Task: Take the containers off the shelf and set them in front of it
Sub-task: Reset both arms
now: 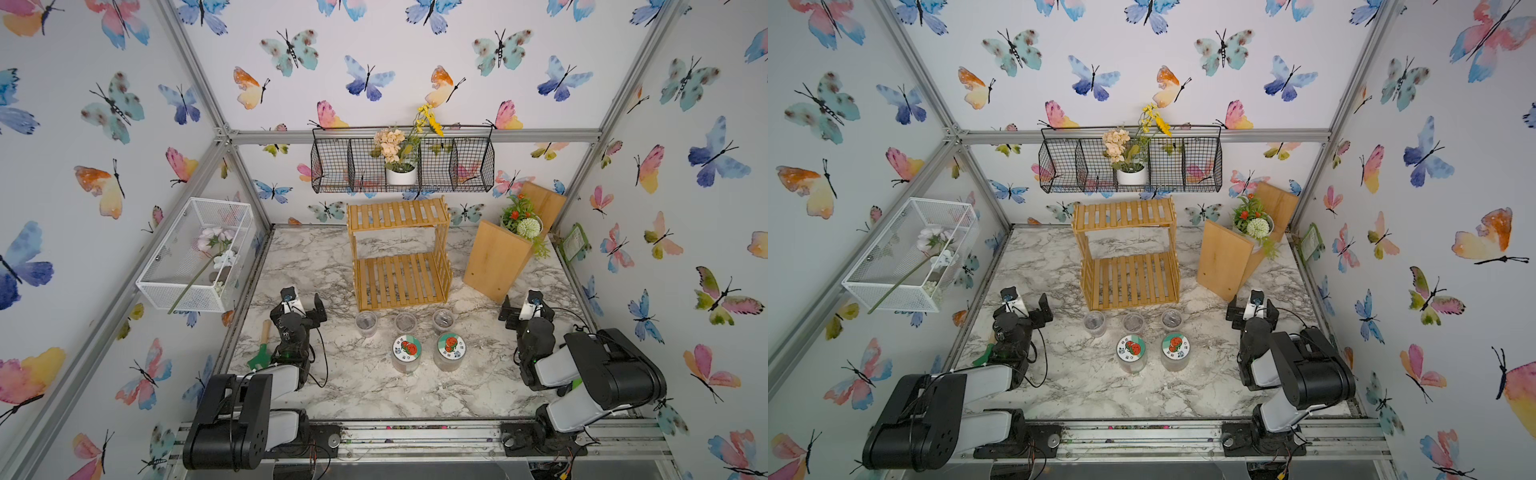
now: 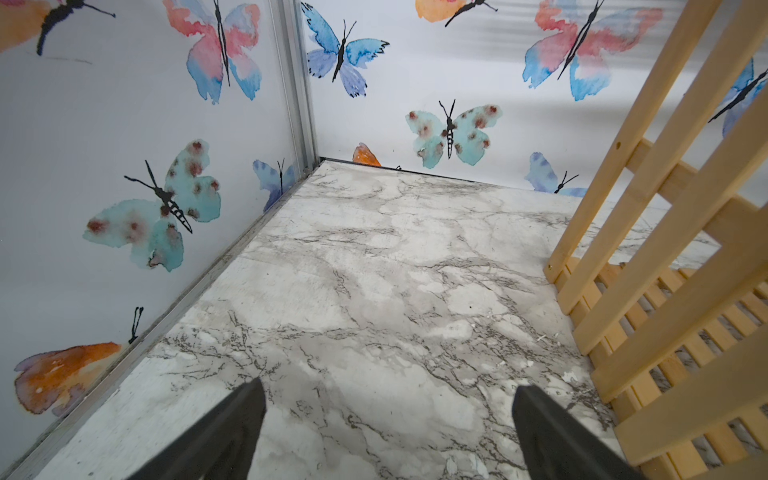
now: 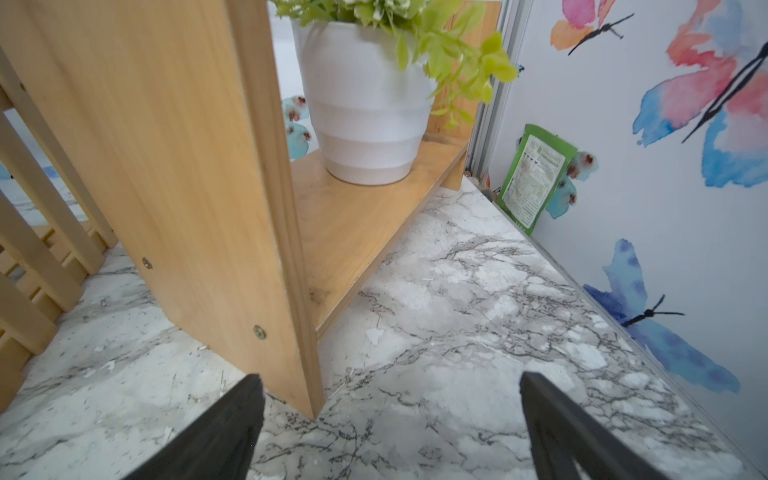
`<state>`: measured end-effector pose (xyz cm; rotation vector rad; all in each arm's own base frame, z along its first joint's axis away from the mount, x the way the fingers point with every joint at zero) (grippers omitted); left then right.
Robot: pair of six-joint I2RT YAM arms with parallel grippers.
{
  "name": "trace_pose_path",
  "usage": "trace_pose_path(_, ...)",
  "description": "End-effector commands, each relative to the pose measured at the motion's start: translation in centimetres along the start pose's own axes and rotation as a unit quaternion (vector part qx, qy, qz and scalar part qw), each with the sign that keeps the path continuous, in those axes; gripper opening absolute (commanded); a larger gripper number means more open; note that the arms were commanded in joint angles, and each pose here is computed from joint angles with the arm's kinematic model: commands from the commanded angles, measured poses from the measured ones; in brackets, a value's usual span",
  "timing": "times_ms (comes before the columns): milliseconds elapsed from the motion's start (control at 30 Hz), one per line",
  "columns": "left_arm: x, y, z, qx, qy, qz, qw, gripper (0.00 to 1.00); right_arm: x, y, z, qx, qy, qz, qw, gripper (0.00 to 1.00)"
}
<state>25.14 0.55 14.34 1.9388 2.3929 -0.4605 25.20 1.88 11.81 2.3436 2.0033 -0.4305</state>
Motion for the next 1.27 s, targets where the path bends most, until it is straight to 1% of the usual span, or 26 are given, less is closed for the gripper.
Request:
trace_pose_path(0,-0.2,0.5,-0.3,-0.014,-0.008,0.011,1.0,0.99,0.0,0.6,-1.1,-0.02,0.005,-0.003,1.0,0.99)
trace_pose_path(100,-0.2,0.8,-0.1,-0.011,-0.008,0.01,1.0,0.99,0.0,0.6,-1.2,-0.027,0.0,-0.001,1.0,0.98)
trace_pose_path(200,-0.2,0.8,-0.1,-0.011,-0.007,0.01,1.0,0.99,0.2,1.0,-1.1,-0.009,-0.003,-0.004,1.0,0.98)
trace_pose_path(367,-0.4,1.1,-0.1,-0.005,-0.003,-0.002,1.0,0.99,0.4,1.7,-1.2,-0.001,-0.006,-0.006,1.0,0.98)
trace_pose_path(1233,-0.9,1.1,0.1,-0.008,0.008,-0.012,1.0,0.99,0.4,1.7,-1.3,-0.001,-0.005,-0.006,1.0,0.98)
Point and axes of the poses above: each gripper's point midway between its finger pads, its own y axis out along the fingers, its own x axis along the line the jaws close on, z = x × y, the point moved 10 cm from there along -y, back along the fingers, and after that the axes turned 9 degrees about -y, right-handed, at the moved point
